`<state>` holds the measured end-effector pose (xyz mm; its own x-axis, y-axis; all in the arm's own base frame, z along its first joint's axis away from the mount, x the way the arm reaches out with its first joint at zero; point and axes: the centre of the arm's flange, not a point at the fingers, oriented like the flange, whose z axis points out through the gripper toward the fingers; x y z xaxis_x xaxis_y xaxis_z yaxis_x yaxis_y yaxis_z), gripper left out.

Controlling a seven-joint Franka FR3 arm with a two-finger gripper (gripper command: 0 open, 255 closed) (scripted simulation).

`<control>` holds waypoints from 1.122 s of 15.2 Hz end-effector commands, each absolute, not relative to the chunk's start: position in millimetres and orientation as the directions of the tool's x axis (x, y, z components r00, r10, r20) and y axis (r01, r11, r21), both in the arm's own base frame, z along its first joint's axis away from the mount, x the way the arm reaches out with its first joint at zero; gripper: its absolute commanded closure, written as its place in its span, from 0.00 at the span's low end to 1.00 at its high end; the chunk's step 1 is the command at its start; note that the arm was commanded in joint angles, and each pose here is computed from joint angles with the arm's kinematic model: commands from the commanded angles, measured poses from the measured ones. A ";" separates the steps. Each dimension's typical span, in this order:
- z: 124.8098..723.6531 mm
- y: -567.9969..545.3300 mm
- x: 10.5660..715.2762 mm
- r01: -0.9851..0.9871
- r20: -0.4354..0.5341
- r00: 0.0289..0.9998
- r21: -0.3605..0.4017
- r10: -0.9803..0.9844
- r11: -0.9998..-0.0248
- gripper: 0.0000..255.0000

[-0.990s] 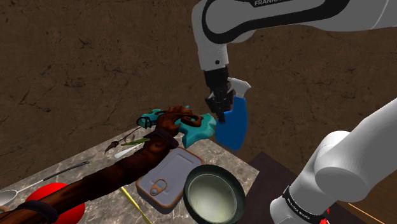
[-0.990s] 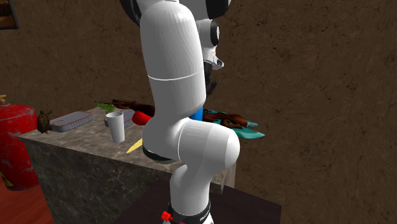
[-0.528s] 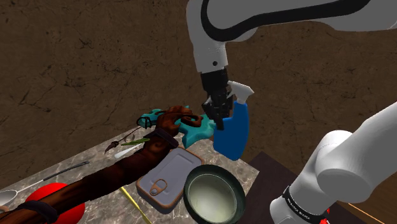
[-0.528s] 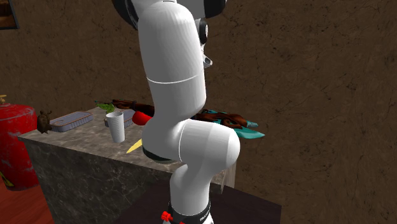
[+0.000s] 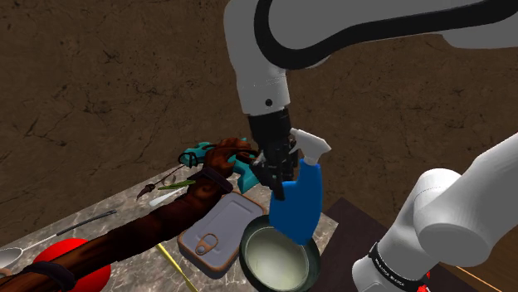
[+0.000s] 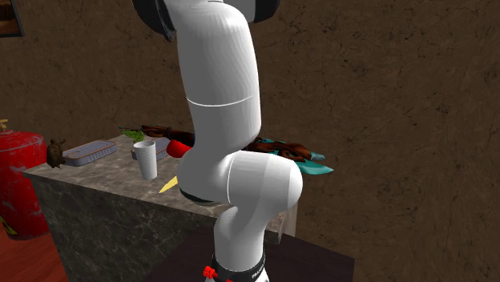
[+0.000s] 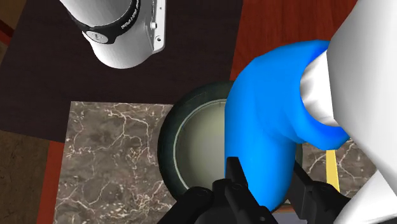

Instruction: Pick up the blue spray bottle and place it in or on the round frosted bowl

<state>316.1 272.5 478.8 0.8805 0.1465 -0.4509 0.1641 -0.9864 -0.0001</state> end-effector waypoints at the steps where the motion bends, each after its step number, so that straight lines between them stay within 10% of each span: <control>1: 469.4 275.1 313.0 0.163 -0.451 0.881 0.000 0.146 -0.987 1.00; 17: 424.1 275.1 313.0 0.163 -0.451 0.881 0.000 0.146 -0.987 1.00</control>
